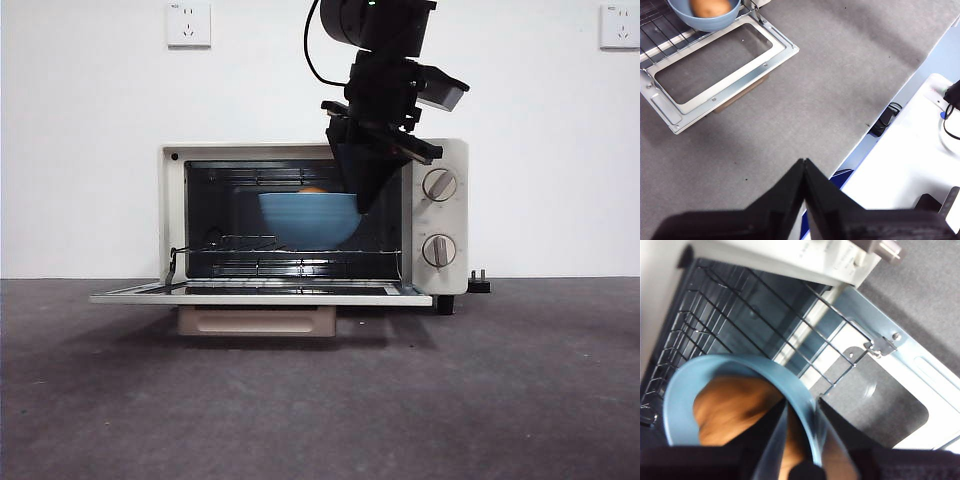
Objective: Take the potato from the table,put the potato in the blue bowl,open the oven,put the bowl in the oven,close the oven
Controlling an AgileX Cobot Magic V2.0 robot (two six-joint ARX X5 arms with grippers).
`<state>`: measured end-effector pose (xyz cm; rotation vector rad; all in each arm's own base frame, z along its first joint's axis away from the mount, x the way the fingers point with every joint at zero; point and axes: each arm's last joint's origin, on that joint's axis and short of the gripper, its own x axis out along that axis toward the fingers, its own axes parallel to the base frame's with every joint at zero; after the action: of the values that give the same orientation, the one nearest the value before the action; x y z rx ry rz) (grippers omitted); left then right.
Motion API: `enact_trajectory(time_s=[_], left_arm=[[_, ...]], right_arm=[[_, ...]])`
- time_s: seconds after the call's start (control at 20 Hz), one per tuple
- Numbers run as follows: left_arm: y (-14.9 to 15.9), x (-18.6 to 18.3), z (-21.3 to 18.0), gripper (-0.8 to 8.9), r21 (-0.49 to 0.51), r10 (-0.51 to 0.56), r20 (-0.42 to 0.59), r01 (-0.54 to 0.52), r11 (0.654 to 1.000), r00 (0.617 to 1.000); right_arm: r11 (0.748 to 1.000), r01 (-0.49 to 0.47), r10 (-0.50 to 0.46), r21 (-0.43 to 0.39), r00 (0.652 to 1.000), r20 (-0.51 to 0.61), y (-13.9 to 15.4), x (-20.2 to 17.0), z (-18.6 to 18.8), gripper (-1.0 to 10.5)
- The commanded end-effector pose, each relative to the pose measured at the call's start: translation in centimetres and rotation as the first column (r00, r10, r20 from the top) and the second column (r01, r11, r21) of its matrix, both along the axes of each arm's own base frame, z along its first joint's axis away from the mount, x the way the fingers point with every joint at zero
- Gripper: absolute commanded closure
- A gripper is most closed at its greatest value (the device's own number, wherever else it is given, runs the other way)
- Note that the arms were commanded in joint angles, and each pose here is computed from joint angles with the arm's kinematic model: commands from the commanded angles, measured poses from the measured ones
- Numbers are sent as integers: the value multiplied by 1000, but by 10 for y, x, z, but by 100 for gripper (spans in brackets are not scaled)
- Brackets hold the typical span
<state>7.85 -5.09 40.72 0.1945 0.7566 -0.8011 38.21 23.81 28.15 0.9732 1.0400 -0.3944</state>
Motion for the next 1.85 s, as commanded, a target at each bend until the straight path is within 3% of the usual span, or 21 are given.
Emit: enact_trajectory(time_s=[0.05,0.25,0.4,0.65,0.8,0.95,1.05,1.2,1.25,1.3,1.35,1.4,1.45,1.5,1.55,1.75,1.85], left_arm=[[0,-1,-1,819,-5,1,-5,-1,1000,1000],[0,-1,-1,819,-5,1,-5,-1,1000,1000],[0,-1,-1,819,-5,1,-5,-1,1000,1000],[0,-1,-1,819,-5,1,-5,-1,1000,1000],[0,-1,-1,819,-5,1,-5,-1,1000,1000],[0,-1,-1,819,-5,2,-4,-2,1000,1000],[0,-1,-1,819,-1,6,-2,-6,1000,1000],[1,1,-1,819,39,51,17,-52,998,999],[2,1,-1,819,44,65,18,-66,997,998],[2,2,-2,819,47,78,14,-78,996,997],[1,3,-2,819,49,94,7,-94,994,996],[0,5,-3,819,52,99,0,-99,994,995],[-1,8,-3,819,55,102,-9,-101,993,995],[-2,10,-4,819,54,110,-22,-108,993,994],[-4,14,-5,818,61,113,-36,-111,992,993],[-14,36,-12,819,123,157,-58,-149,981,986],[-20,52,-18,820,133,163,-86,-150,980,983]], right_arm=[[1000,-14,14,2,1000,16,3,1,4,849],[1000,-26,26,-12,1000,10,2,-1,11,849],[997,-33,33,-66,999,-7,-1,-4,14,849],[985,-132,137,-111,990,39,-1,-3,29,851],[969,-202,215,-143,973,83,-1,-3,44,851],[924,-314,342,-219,934,104,-2,-7,61,859],[859,-413,463,-302,879,115,0,-15,78,966],[693,-536,660,-483,740,127,3,-34,114,958],[617,-570,727,-543,677,116,3,-42,127,958],[518,-608,796,-602,600,80,2,-51,139,958],[424,-628,838,-653,545,19,-2,-60,147,958],[346,-632,872,-693,489,-10,-2,-65,153,958],[321,-630,892,-707,451,2,-6,-73,163,958],[322,-626,900,-710,435,24,-11,-80,172,958],[308,-619,910,-722,413,34,-15,-88,180,958],[231,-578,951,-783,306,54,-32,-136,214,958],[199,-569,962,-798,268,48,-46,-160,224,958]])
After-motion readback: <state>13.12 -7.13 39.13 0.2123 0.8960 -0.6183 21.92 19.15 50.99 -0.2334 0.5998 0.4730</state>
